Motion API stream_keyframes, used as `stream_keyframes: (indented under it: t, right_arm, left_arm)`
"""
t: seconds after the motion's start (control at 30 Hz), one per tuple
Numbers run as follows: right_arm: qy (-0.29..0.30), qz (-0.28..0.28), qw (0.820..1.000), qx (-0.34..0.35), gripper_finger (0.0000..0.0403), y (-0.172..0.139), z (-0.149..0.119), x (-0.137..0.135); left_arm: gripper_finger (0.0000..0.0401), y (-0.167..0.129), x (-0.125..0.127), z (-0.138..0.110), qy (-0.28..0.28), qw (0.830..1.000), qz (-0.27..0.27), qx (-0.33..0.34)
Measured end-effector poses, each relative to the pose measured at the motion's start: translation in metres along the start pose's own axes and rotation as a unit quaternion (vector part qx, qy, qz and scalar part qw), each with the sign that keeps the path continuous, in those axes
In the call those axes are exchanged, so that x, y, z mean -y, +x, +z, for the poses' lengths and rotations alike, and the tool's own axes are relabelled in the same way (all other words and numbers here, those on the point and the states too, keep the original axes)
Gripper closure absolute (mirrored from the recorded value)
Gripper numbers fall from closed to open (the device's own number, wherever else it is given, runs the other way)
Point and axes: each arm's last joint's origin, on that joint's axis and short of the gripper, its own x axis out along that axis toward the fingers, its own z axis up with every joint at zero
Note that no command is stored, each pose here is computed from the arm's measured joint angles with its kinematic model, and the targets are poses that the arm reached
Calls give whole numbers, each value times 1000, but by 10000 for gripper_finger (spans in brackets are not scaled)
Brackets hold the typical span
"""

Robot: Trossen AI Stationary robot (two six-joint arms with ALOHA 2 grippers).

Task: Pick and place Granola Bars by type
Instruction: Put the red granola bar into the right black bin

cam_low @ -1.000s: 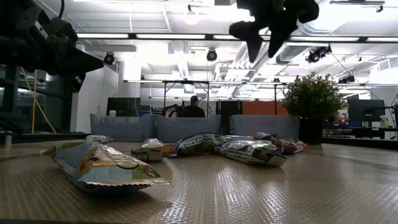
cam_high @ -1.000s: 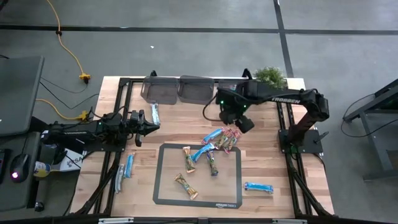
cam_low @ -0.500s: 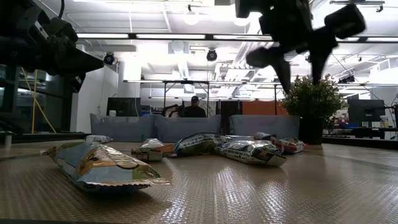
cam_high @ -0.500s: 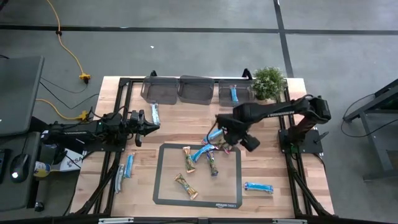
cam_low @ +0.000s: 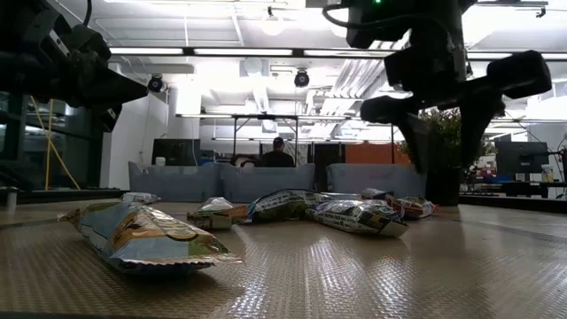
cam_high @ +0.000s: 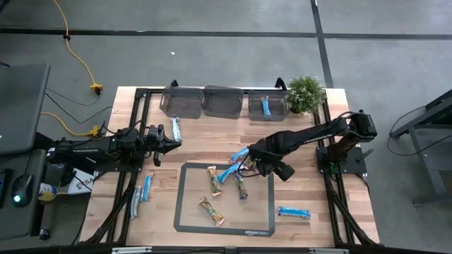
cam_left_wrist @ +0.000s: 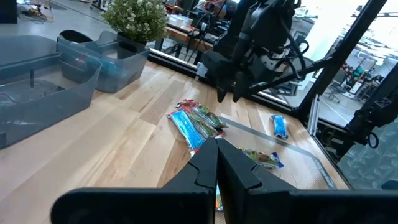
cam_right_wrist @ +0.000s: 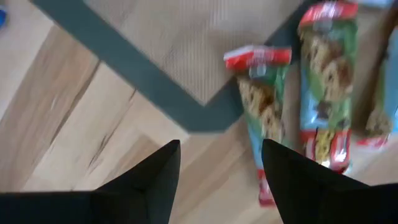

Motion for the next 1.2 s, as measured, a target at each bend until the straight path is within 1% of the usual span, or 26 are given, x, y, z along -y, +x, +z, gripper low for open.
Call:
stream_keyframes:
  t: [0.13, 0.2, 0.37, 0.47, 0.6, 0.77, 0.97, 1.2]
  right_arm:
    - [-21, -35, 998, 38, 192, 0, 10, 3]
    - [-30, -54, 997, 45, 192, 0, 13, 4]
    - [-54, -61, 995, 60, 192, -1, 16, 5]
    - [-60, -59, 995, 54, 192, -1, 15, 5]
    - [-62, -71, 994, 45, 192, -1, 15, 5]
    - [-61, -60, 996, 27, 192, 9, 15, 7]
    - [-51, -68, 996, -4, 192, 22, 15, 13]
    - [-24, -47, 998, -27, 192, 37, 12, 20]
  left_arm:
    - [401, 0, 0, 0, 0, 1000, 0, 0]
    - [401, 0, 0, 0, 0, 1000, 0, 0]
    - [401, 0, 0, 0, 0, 1000, 0, 0]
    - [401, 0, 0, 0, 0, 1000, 0, 0]
    - [401, 0, 0, 0, 0, 1000, 0, 0]
    - [401, 0, 0, 0, 0, 1000, 0, 0]
    - [401, 0, 0, 0, 0, 1000, 0, 0]
    - [401, 0, 0, 0, 0, 1000, 0, 0]
